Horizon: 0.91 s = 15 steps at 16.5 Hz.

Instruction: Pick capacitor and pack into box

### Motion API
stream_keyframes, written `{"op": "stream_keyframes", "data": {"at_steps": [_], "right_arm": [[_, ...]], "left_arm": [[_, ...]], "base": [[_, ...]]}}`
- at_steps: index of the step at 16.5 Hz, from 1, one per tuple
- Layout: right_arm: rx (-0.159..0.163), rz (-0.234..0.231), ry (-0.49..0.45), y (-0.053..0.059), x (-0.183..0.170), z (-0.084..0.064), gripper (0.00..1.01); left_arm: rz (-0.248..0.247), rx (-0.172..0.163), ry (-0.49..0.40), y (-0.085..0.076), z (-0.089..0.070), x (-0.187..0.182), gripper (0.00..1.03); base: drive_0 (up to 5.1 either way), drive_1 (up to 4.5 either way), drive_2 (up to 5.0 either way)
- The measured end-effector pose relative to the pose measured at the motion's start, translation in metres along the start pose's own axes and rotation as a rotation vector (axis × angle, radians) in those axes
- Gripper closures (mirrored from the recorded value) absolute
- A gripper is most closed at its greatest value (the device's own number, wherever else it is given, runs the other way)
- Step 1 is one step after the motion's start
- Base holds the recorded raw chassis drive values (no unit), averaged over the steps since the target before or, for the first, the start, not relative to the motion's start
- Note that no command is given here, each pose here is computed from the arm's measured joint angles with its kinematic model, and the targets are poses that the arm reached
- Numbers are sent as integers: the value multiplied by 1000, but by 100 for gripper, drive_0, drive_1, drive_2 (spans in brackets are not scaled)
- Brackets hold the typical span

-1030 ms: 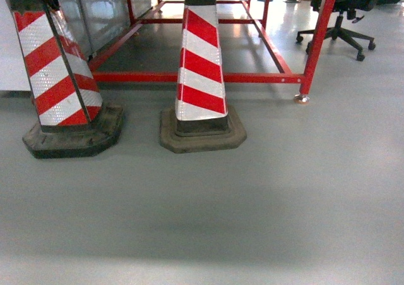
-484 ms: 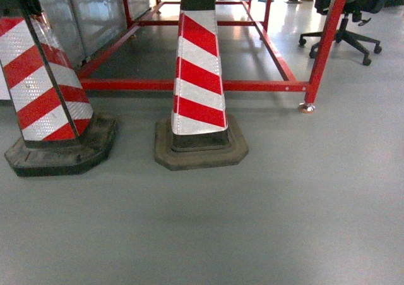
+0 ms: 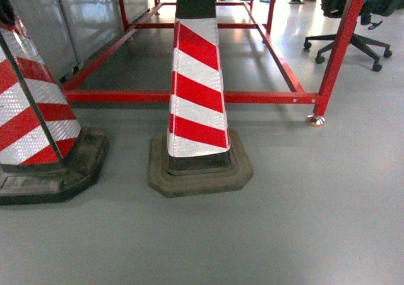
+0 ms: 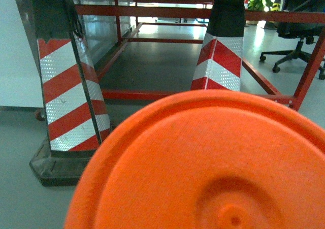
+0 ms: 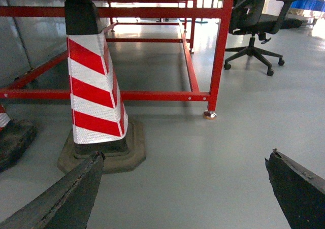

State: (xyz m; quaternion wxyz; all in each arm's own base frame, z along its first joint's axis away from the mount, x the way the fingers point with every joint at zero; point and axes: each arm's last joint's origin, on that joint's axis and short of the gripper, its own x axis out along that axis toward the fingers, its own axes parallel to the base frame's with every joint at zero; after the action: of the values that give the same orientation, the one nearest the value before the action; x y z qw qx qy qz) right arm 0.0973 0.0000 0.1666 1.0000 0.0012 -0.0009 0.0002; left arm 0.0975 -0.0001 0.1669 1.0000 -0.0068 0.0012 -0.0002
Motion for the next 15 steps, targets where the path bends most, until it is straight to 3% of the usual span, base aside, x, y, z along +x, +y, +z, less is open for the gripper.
{"op": "stream_keyframes", "data": {"at_steps": [7, 15], "right_arm": [[0, 0, -1, 0, 0, 0, 3], [0, 0, -1, 0, 0, 0, 3]], "left_arm": [[0, 0, 1, 0, 0, 0, 60], [-1, 0, 0, 0, 0, 0, 60]], "base": [[-1, 376, -378], [0, 0, 0]]}}
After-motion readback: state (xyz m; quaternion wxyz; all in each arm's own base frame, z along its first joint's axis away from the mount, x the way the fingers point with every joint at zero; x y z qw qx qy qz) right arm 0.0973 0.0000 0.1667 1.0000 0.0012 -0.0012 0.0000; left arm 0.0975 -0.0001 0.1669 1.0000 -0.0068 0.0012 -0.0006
